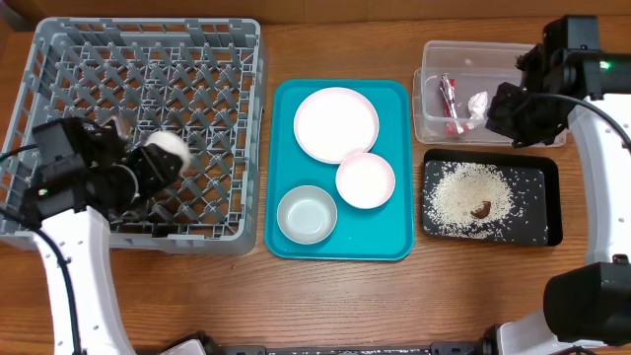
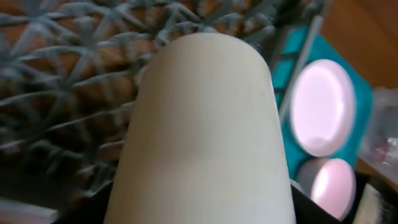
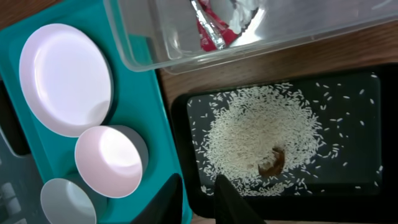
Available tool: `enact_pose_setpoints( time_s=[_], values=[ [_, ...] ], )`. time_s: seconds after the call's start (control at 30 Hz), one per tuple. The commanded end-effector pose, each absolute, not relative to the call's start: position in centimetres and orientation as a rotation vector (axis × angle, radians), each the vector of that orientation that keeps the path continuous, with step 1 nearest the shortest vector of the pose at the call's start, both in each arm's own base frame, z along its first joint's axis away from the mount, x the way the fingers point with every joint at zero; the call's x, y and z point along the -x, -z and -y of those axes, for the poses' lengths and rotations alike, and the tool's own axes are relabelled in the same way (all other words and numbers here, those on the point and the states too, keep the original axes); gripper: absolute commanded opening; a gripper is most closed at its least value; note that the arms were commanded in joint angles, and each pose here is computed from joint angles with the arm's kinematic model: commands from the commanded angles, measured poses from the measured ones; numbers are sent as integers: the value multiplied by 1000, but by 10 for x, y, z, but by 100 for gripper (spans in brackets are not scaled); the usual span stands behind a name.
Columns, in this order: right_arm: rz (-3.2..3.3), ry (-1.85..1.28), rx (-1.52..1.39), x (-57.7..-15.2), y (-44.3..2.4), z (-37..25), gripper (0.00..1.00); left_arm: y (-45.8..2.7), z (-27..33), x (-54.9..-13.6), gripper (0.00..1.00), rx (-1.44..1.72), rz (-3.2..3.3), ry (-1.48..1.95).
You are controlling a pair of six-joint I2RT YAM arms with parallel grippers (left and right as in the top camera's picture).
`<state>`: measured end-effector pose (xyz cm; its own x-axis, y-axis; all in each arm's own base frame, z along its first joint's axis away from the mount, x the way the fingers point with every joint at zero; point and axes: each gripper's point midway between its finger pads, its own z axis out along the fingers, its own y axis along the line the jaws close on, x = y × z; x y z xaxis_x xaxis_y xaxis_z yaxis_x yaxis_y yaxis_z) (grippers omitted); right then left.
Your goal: Sort waste into correct bins and load items into the dishwasher
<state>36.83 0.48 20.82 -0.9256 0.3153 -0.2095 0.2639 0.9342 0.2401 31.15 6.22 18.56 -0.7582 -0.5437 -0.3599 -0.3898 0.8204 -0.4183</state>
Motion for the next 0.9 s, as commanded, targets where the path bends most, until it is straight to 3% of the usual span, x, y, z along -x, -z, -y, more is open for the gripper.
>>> enact_pose_setpoints(
  time_s=[0.0, 0.2, 0.33, 0.77, 0.8, 0.87],
  values=[
    [-2801, -290, -422, -371, -223, -2, 20, -195, -108, -296, 4, 800, -2519, 63],
    [-2802, -290, -423, -370, -222, -2, 20, -180, -114, -289, 4, 844, -2575, 13],
    [-2803, -290, -423, -370, -222, -2, 20, -168, -110, -296, 11, 843, -2609, 64],
    [-2803, -290, -423, -370, -222, -2, 20, -127, -98, -316, 11, 840, -2714, 184],
    [-2803, -290, -423, -370, -222, -2, 20, -123, -99, -317, 13, 845, -2725, 186],
    [-2803, -290, -422, -370, -222, -2, 20, -116, -99, -318, 32, 850, -2738, 190]
  ],
)
